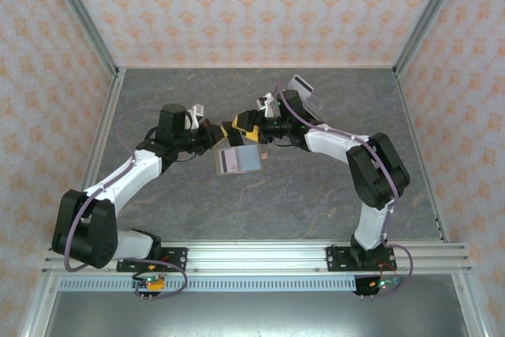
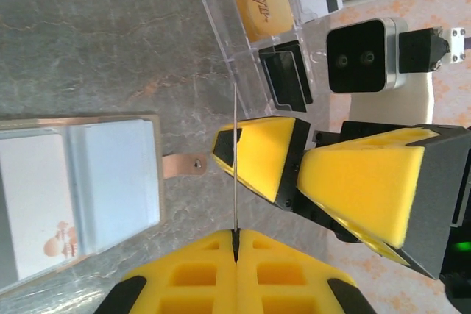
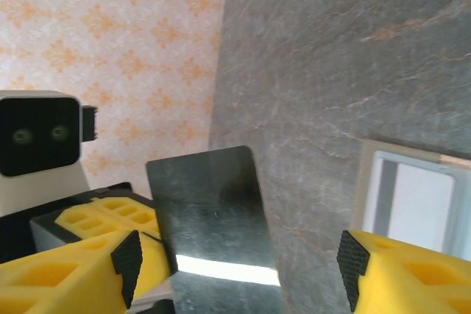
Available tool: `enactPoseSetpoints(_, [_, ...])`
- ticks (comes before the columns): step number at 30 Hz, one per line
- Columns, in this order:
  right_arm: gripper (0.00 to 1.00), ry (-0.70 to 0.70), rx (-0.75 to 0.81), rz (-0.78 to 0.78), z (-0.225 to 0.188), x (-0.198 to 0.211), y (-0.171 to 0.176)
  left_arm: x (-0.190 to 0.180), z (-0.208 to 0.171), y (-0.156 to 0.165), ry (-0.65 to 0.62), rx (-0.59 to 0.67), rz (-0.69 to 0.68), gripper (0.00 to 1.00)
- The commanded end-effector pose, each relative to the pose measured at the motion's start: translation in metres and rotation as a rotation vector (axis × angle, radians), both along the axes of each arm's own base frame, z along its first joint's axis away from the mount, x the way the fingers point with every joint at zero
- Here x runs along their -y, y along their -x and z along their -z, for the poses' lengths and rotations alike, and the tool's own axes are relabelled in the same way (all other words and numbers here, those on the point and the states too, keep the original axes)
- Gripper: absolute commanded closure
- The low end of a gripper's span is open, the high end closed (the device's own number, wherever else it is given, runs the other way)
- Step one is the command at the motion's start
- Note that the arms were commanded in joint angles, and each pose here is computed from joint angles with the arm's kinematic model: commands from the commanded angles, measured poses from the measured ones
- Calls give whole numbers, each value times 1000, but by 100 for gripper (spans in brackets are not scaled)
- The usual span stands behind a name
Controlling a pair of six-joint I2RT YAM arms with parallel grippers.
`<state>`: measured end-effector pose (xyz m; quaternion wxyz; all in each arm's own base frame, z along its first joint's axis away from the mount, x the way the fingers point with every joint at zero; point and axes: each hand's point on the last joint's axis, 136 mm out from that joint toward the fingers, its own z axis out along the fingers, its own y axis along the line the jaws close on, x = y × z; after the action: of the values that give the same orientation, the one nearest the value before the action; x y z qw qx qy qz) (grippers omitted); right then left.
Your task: Take the credit cards out of the card holder
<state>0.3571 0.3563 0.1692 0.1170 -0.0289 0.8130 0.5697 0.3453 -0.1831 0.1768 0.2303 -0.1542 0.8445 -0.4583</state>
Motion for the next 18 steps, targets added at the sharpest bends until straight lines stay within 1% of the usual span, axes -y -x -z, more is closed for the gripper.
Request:
enactPoseSetpoints(1, [28, -79, 7, -47, -10, -9, 2, 8, -10, -3, 62, 23, 26, 100])
enactPoseSetpoints(5, [32, -109, 9, -63, -16, -11, 3, 9, -14, -3, 72, 30, 28, 100])
enactPoseSetpoints(8, [39, -129, 14, -64, -21, -11, 4, 7, -11, -3, 51, 23, 23, 100])
enactPoseSetpoints(10, [48, -130, 18, -64, -22, -10, 5, 5, -9, -2, 35, 16, 19, 100])
enactPoseSetpoints(14, [61, -127, 25, -60, -23, -9, 6, 5, -5, -2, 28, 6, 18, 100])
enactPoseSetpoints(18, [78, -115, 39, -58, -24, -7, 7, 3, -2, -1, 12, -5, 16, 100])
